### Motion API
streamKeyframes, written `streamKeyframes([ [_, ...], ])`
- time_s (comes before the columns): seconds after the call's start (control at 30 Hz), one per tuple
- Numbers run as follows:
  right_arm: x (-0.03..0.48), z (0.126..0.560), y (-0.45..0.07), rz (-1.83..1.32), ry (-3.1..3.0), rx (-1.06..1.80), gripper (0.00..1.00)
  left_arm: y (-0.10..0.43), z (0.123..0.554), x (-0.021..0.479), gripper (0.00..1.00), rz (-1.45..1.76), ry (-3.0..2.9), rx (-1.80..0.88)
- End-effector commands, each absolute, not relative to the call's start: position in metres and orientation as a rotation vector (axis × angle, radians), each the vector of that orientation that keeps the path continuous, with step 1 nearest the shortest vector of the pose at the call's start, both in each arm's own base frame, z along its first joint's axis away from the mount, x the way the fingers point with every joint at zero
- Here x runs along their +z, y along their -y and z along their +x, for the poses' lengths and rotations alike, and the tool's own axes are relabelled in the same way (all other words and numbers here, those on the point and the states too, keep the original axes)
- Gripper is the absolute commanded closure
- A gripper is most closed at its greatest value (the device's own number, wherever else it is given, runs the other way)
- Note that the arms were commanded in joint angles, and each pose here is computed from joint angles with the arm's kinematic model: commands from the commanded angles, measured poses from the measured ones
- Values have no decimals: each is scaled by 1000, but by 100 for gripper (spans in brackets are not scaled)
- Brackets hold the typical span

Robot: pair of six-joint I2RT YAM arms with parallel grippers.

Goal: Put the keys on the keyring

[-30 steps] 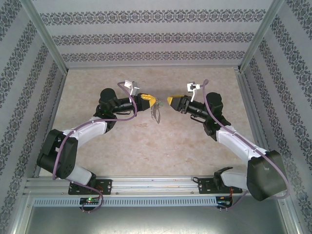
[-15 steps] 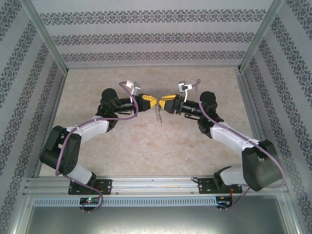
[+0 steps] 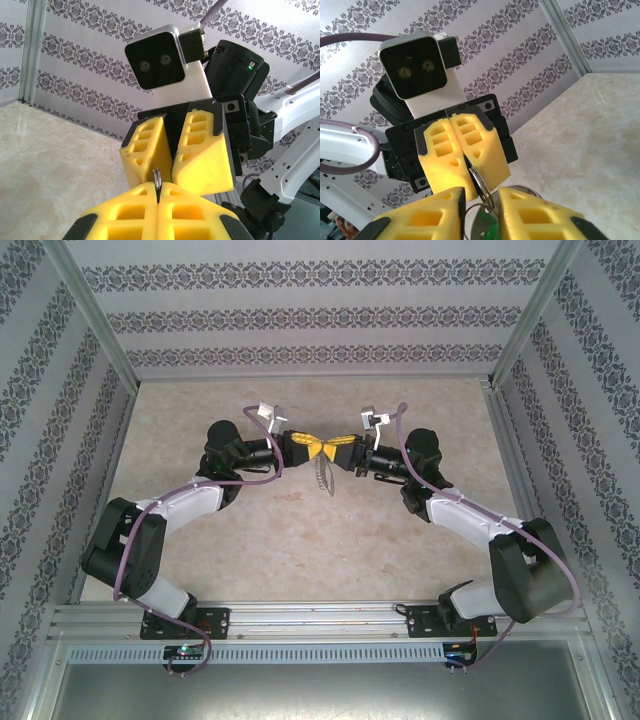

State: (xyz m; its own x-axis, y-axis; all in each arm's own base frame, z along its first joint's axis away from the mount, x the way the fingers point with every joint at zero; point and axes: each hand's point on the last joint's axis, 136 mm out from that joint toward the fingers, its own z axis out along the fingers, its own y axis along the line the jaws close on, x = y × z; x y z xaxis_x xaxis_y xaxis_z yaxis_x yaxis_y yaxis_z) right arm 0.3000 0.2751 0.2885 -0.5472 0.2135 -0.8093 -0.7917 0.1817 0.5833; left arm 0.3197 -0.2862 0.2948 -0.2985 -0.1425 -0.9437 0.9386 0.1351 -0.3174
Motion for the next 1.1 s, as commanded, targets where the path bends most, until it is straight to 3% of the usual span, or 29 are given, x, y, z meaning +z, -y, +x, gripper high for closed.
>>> streamKeyframes([
  [0.0, 299, 291, -278, -630, -1541, 1528, 77, 289, 312, 319, 100, 898, -1299, -1357],
  [0.17, 301, 288, -278, -642, -1527, 1541, 86, 289, 312, 320, 100, 897, -1297, -1352],
  [0.27, 299, 287, -278, -645, -1530, 1542, 99, 289, 312, 320, 100, 894, -1299, -1351],
  [0.5, 292, 299, -268, -582, -1558, 1508, 100, 286, 318, 323, 99, 858, -1303, -1317],
  [0.63, 291, 308, -260, -554, -1574, 1481, 100, 281, 323, 327, 73, 840, -1310, -1277],
  [0.77, 289, 314, -258, -577, -1608, 1434, 100, 278, 326, 331, 55, 839, -1325, -1246],
  [1.07, 263, 329, -257, -693, -1751, 1214, 100, 283, 334, 318, 42, 920, -1422, -1214],
])
